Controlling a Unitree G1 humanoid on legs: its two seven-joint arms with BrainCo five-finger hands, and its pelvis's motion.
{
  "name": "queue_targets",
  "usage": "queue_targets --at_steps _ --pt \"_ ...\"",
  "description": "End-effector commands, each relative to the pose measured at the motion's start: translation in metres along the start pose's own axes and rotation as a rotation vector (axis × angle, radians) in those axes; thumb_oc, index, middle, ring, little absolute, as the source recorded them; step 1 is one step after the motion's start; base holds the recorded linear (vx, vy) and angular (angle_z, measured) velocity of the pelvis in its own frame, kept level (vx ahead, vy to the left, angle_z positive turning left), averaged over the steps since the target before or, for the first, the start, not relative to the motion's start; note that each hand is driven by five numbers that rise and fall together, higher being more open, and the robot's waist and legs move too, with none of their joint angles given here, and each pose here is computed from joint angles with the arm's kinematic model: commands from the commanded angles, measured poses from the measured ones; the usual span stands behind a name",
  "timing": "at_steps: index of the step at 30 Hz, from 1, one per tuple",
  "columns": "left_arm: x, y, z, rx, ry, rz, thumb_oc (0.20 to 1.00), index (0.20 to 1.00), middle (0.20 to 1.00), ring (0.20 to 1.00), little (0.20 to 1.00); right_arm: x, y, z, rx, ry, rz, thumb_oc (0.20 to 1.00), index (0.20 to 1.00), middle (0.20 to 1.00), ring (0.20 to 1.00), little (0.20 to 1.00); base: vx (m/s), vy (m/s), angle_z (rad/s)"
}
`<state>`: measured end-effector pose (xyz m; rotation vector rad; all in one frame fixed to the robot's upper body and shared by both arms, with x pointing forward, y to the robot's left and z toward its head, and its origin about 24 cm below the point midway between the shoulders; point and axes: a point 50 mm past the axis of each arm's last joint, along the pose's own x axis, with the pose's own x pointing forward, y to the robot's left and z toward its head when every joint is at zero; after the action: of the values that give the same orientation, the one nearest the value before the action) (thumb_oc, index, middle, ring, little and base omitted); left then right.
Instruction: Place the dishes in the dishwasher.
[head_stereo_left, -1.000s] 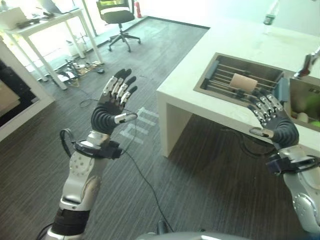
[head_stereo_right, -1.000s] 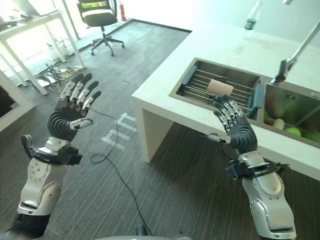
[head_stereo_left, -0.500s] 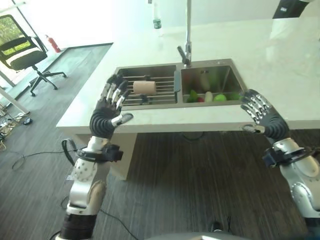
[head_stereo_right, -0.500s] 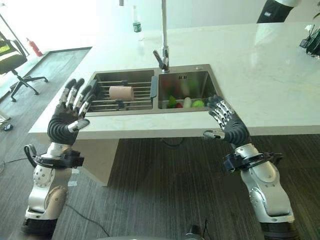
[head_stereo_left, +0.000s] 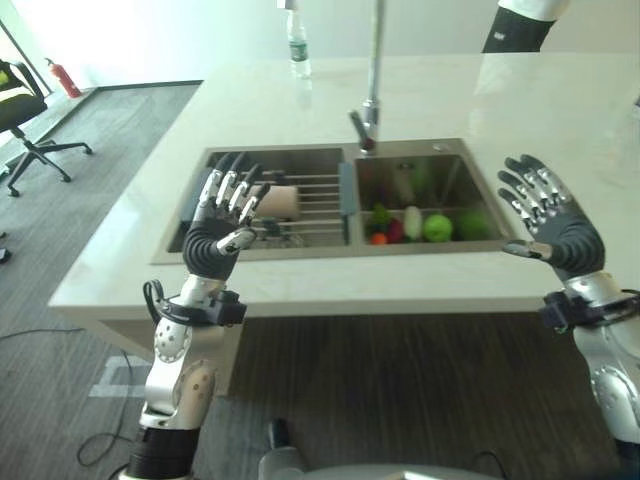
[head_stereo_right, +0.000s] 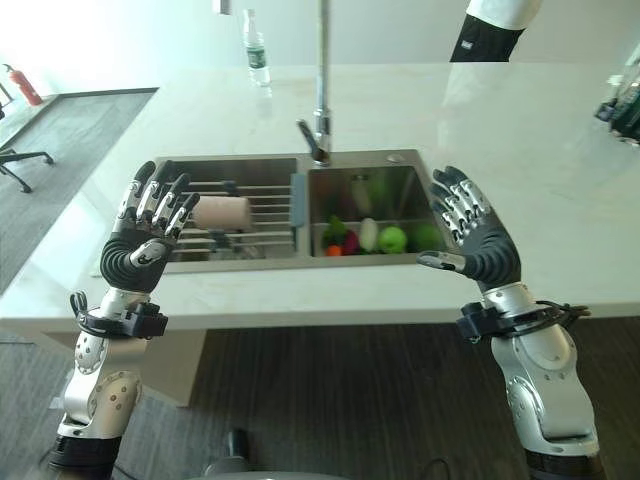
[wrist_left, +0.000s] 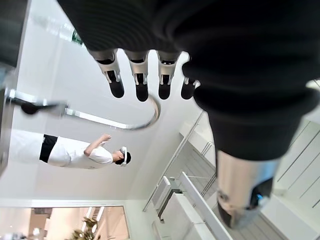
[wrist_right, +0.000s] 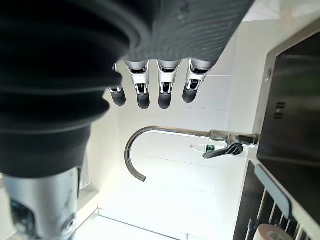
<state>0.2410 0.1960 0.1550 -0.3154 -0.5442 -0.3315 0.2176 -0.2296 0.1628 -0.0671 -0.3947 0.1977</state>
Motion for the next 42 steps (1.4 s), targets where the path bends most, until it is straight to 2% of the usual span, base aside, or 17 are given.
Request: queue_targets --at_steps 1,7,19,29,34,42 --pt "0.007 -0.006 0.031 0.051 -0.104 -0.083 1.000 1.000 1.000 1.000 1.000 0.012 0.000 0.019 -0.013 -0.136 0.020 1.000 1.000 1.000 1.000 1.000 0.36 0.520 0.40" --pt "0.012 -0.006 0.027 0.073 -0.077 -0.082 1.000 1.000 1.000 1.000 1.000 0.014 0.005 0.008 0.021 -0.101 0.021 1.000 1.000 1.000 1.000 1.000 0.28 0.177 0.27" --pt "0.018 -0.015 0.023 0.152 -0.086 -0.052 1.000 1.000 1.000 1.000 1.000 0.027 -0.008 0.023 -0.054 -0.101 0.030 1.000 1.000 1.000 1.000 1.000 0.10 -0.177 0.49" --pt "0.015 -0.018 0.025 0.200 -0.063 -0.098 1.000 1.000 1.000 1.000 1.000 0.025 0.000 0.016 -0.018 -0.093 -0.004 1.000 1.000 1.000 1.000 1.000 0.05 0.069 -0.26" --pt "0.017 -0.021 0.030 0.242 -0.082 -0.135 1.000 1.000 1.000 1.000 1.000 0.019 -0.008 0.018 -0.039 -0.083 -0.067 1.000 1.000 1.000 1.000 1.000 0.06 0.165 -0.21" --pt "0.022 -0.016 0.035 0.304 -0.103 -0.084 1.000 1.000 1.000 1.000 1.000 0.022 0.007 0.014 0.010 -0.105 0.025 1.000 1.000 1.000 1.000 1.000 -0.05 -0.215 -0.61"
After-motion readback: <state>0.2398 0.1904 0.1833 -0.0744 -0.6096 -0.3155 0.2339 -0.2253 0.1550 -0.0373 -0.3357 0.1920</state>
